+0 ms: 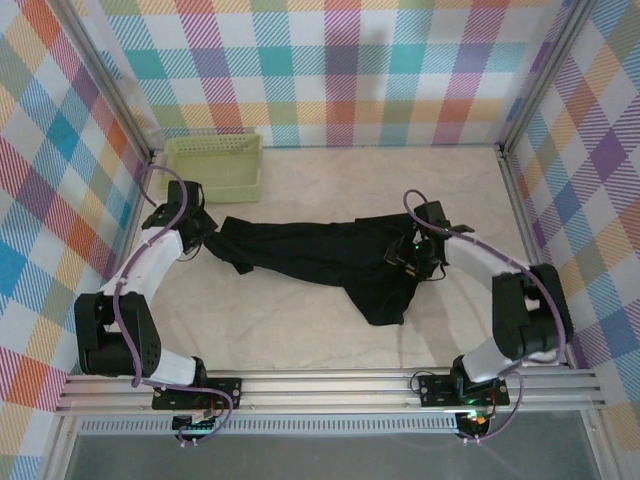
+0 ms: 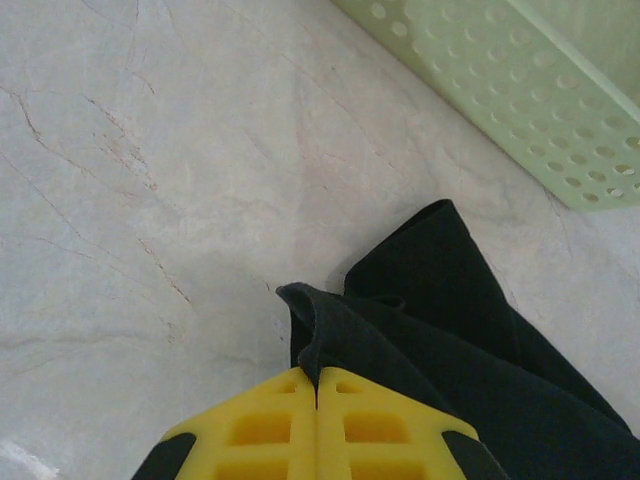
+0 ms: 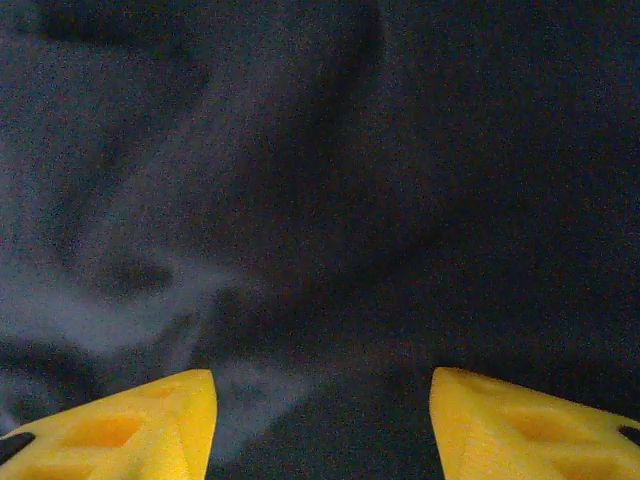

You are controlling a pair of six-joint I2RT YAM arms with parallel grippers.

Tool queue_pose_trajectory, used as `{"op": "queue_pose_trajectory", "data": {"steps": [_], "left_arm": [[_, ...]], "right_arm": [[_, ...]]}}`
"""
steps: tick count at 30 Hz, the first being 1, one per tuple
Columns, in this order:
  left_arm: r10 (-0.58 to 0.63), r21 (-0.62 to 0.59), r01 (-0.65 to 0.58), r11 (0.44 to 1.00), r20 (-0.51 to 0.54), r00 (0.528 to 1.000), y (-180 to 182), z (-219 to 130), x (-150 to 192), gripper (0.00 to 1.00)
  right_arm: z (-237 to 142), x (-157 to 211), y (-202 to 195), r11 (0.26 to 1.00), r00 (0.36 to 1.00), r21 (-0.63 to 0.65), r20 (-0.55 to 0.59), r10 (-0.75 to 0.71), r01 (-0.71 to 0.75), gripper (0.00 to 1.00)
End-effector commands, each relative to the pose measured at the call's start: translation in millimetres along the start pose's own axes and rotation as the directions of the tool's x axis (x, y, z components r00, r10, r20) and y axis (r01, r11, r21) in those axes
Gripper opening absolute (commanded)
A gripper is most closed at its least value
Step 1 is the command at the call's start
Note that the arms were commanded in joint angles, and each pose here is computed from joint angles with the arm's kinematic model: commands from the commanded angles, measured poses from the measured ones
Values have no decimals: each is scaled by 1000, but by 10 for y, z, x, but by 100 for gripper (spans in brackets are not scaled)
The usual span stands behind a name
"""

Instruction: Fold the inside-out t-shirt

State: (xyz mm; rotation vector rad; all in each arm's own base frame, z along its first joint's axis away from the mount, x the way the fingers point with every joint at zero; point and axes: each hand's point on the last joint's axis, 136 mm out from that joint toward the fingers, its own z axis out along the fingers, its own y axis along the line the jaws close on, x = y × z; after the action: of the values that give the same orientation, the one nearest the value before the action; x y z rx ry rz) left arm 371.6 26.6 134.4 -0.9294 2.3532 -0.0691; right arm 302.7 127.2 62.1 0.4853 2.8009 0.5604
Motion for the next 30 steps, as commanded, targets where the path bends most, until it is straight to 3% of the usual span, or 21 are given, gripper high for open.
{"op": "queue_pose_trajectory", "data": {"steps": [1, 4, 6, 10, 13, 15, 18, 25, 30], "left_arm": [[7, 2, -7, 1000, -7, 1000, -50, 13, -46, 0], [4, 14, -4, 1000, -15, 1000, -92, 50, -53, 0], [4, 18, -4, 1000, -16, 1000, -106, 60, -57, 0], [5, 16, -4, 1000, -16, 1000, -88, 62, -36, 0], [6, 15, -5, 1000, -23, 1000, -81, 54, -17, 0], [5, 10, -5, 1000, -19, 1000, -54, 48, -9, 0], [9, 3, -9, 1000, -14, 1000, -32, 48, -5, 0], [14, 2, -14, 1000, -20, 1000, -65, 85, -29, 0], [17, 11, -16, 1000, -22, 1000, -94, 85, -36, 0]], "right_arm": [[-267, 359, -208, 991, 995, 86, -12, -98, 98, 62], [-383, 623, -266, 993, 994, 57, -36, -105, 107, 57], [-392, 801, -111, 989, 987, -36, -66, -145, 143, 51], [-319, 947, 134, 970, 967, -80, -97, -235, 227, 45], [-127, 968, 69, 980, 971, -13, -137, -196, 196, 45], [8, 908, -137, 980, 978, 109, -143, -149, 165, 43], [149, 660, -328, 978, 991, 183, -111, -76, 95, 41], [348, 106, -256, 983, 995, 169, -84, -59, 72, 48], [-43, 30, -192, 981, 993, 156, 9, -122, 119, 54]]}}
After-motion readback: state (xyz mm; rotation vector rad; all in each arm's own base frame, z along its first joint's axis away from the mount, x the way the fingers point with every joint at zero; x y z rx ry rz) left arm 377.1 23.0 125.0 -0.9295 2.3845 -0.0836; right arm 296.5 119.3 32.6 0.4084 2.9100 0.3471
